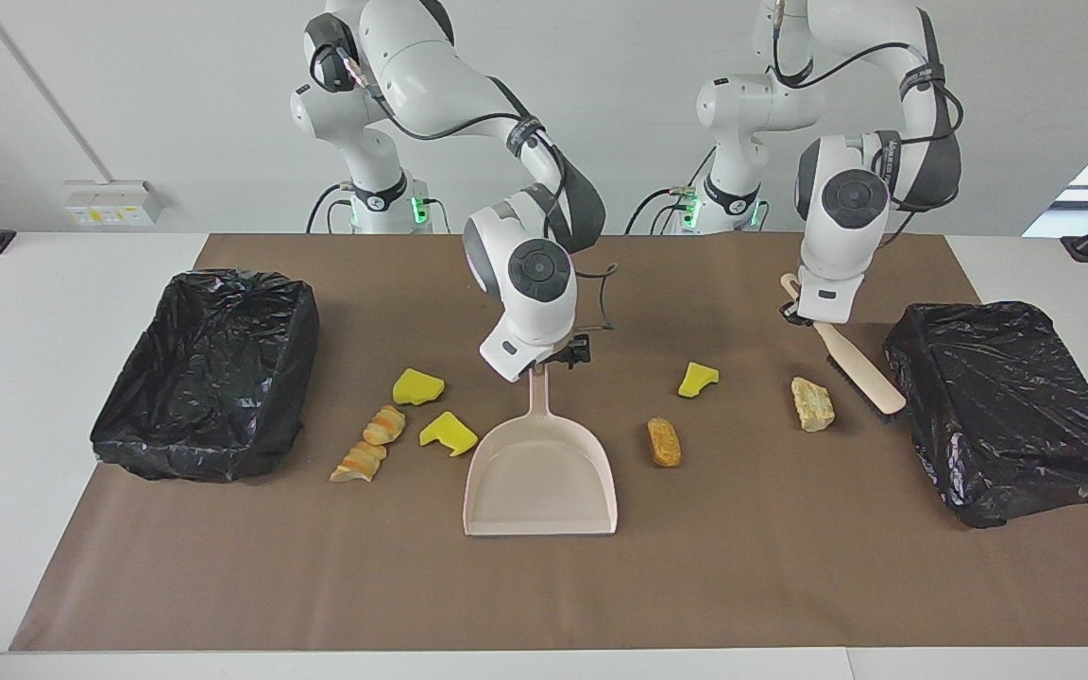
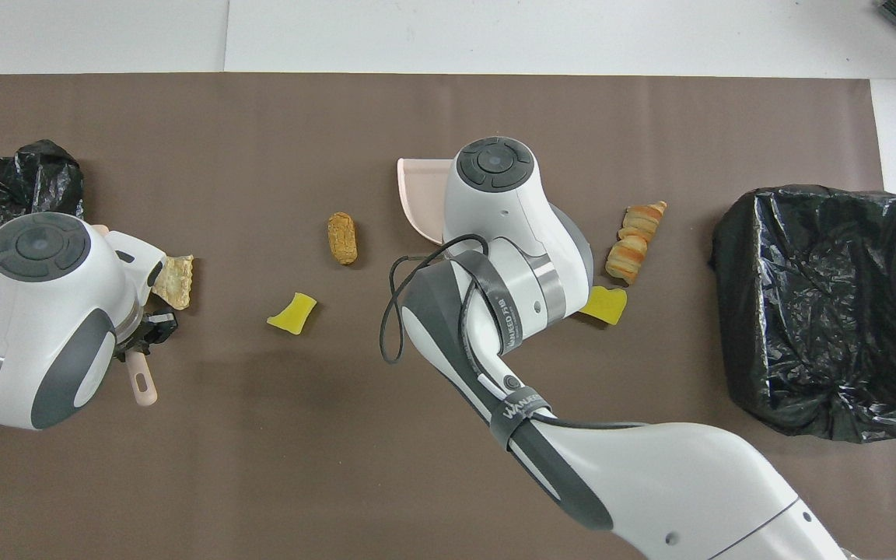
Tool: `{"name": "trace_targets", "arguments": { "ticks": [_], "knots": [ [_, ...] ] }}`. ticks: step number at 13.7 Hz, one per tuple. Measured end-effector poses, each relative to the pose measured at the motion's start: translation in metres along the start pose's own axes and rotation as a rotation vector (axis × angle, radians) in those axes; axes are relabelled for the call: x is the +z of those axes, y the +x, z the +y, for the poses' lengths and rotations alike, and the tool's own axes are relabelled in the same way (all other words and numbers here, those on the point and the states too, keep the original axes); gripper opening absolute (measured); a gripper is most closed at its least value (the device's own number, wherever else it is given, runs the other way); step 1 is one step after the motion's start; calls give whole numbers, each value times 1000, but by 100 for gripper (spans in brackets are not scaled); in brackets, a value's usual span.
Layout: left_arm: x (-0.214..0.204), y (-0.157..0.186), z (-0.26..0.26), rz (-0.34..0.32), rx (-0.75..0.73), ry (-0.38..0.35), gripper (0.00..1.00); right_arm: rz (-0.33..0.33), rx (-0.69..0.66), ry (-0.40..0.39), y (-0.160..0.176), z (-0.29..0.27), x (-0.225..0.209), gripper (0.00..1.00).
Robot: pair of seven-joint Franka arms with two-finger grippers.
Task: Sweep and dump trash in bin
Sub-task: 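Grasp the brush handle with the left gripper while the right gripper grasps the dustpan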
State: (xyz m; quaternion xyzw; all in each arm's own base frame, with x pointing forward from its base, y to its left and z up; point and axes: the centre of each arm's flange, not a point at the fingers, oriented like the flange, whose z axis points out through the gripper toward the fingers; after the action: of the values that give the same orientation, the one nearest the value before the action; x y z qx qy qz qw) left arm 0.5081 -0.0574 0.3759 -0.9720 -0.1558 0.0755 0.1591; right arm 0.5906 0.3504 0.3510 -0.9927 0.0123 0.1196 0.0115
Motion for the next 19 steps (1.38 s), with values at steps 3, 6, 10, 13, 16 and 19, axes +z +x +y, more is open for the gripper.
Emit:
{"name": "trace_targets", "arguments": {
  "ticks": [3,6,10,13,16,19],
  "knots": [
    [28,5,13,-39,98,7,26,41,13,19,2,7,14,96],
    [25,-2,27,-32,182,10,26,43,12,21,-2,8,12,81],
    [13,-25,66,-22,299,-17,26,44,16,35,-4,8,7,80],
    [3,-44,94,-9,374,-61,26,41,18,37,-4,9,8,52],
    [-2,-55,107,-6,515,-58,26,40,21,40,-4,9,7,32],
    [-14,-54,100,-31,556,-44,26,51,-65,46,-2,15,0,32]
  ]
}}
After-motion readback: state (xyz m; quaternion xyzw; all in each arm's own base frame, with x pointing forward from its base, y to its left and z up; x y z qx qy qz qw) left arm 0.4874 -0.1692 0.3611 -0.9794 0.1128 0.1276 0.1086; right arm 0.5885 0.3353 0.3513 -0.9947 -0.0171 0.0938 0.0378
